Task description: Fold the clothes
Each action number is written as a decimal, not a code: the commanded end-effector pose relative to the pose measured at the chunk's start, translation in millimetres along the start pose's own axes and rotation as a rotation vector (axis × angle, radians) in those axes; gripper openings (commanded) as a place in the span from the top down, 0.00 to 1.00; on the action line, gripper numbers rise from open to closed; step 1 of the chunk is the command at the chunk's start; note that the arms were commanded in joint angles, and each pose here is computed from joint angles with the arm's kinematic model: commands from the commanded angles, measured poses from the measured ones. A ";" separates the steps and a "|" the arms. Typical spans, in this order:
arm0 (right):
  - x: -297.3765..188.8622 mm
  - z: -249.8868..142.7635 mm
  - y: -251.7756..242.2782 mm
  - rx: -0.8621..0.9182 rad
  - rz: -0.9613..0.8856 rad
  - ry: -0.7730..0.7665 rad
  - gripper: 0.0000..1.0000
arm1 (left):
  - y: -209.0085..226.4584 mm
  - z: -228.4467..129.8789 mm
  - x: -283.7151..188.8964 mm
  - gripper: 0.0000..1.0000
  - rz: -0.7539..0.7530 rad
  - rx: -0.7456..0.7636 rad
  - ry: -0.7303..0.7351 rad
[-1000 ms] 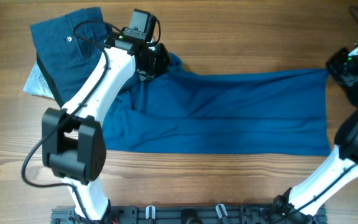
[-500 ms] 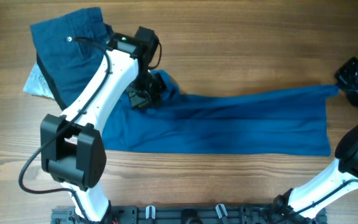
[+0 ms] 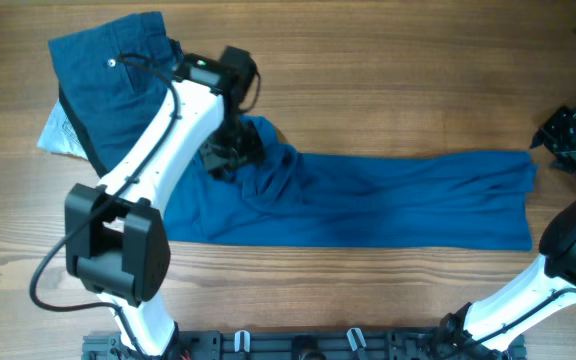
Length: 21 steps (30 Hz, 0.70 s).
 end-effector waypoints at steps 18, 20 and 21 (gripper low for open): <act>-11.6 5.6 32.3 -0.028 0.235 -0.032 0.45 | -76.0 49.2 47.5 0.51 -0.046 0.589 -0.288; -11.5 4.7 34.3 -0.033 0.235 -0.031 0.45 | -78.5 46.6 54.0 0.55 -0.035 0.622 -0.274; -11.5 4.4 35.0 -0.035 0.236 -0.031 0.45 | -79.1 45.7 59.4 0.55 -0.021 0.635 -0.264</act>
Point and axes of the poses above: each gripper's point midway between its finger pads, its own x axis out along the fingers, its own y axis along the line the jaws close on, z = x × y, the point moved 6 cm from there along -x, back along the fingers, and after that the axes turned 4 degrees about x, right-handed, at the moved point
